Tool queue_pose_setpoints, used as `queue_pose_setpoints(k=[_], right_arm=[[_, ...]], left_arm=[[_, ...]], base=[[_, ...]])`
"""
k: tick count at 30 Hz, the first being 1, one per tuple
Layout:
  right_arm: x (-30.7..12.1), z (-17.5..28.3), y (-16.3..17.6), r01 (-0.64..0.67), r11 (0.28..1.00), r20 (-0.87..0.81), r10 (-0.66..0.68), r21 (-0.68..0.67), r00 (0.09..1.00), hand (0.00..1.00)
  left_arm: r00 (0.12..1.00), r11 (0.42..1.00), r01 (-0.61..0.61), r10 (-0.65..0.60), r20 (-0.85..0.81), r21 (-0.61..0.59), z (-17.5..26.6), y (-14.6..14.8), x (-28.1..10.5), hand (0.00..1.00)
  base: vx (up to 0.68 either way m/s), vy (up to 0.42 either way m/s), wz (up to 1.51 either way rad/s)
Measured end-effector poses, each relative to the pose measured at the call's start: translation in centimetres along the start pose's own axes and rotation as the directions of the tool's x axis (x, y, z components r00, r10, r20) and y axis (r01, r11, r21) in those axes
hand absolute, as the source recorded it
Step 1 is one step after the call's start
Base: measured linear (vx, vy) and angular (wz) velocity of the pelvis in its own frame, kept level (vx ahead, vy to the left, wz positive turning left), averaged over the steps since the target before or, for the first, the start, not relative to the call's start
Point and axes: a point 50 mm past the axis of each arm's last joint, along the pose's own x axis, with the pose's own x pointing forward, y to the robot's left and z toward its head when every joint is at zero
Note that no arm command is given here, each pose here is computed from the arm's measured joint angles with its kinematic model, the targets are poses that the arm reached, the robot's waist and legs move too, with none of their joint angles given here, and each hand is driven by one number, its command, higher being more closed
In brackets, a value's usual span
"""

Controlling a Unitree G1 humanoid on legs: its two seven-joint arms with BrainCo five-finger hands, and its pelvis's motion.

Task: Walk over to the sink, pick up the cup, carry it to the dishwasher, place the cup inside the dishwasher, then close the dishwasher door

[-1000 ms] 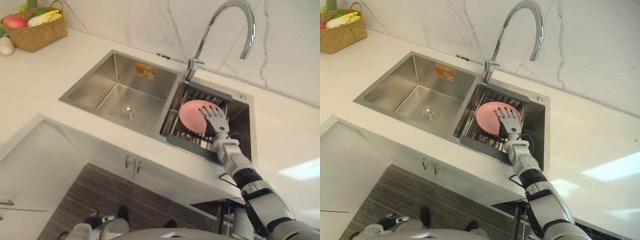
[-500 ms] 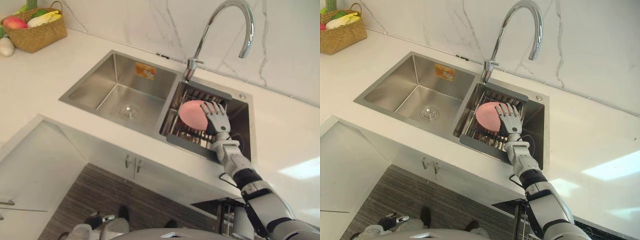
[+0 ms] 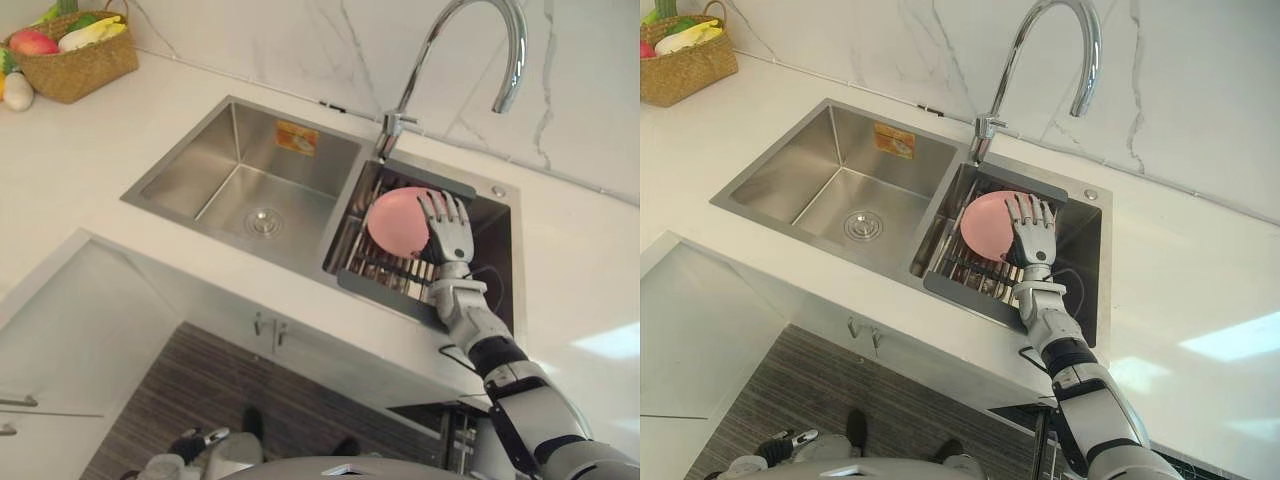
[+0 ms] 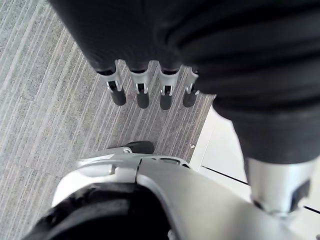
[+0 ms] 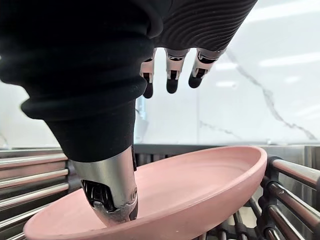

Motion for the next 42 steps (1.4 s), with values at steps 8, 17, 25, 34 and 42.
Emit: queue_pose_setpoints(k=[8, 17, 25, 34, 42], right_arm=[[0.5, -0.2, 0.0, -0.112, 0.987, -0.028, 0.116, 0.117, 0.993, 0.0], [0.8, 0.8, -0.1, -0.219, 0.908, 0.017, 0.228, 0.358, 0.973, 0.0], [0.4, 2.2, -2.0, -0.137, 0.823, 0.033, 0.142, 0.551, 0.989, 0.0], [-1.9, 1.7, -1.8, -0.227, 0.754, 0.079, 0.227, 0.616, 0.971, 0.0], [-3.4, 1.9, -0.7, -0.388, 0.726, 0.169, 0.358, 0.569, 0.918, 0.0]], left_arm=[[1.0, 1.0, 0.004, -0.004, 0.003, -0.007, 0.0, -0.2, 0.0, 0.0], [1.0, 1.0, 0.007, -0.007, -0.002, -0.006, 0.2, -0.2, 0.0, 0.0], [1.0, 1.0, 0.011, -0.011, -0.022, -0.007, 0.1, -0.3, -0.1, 0.0], [0.999, 1.0, 0.002, -0.003, -0.054, -0.005, -0.3, 0.0, -0.1, 0.0], [0.998, 1.0, -0.009, 0.009, -0.065, -0.001, -0.4, 0.4, -0.2, 0.0]], base=[[0.0, -0.003, 0.02], [0.0, -0.003, -0.02], [0.01, -0.019, -0.16], [-0.02, -0.012, -0.08], [-0.02, -0.001, -0.03]])
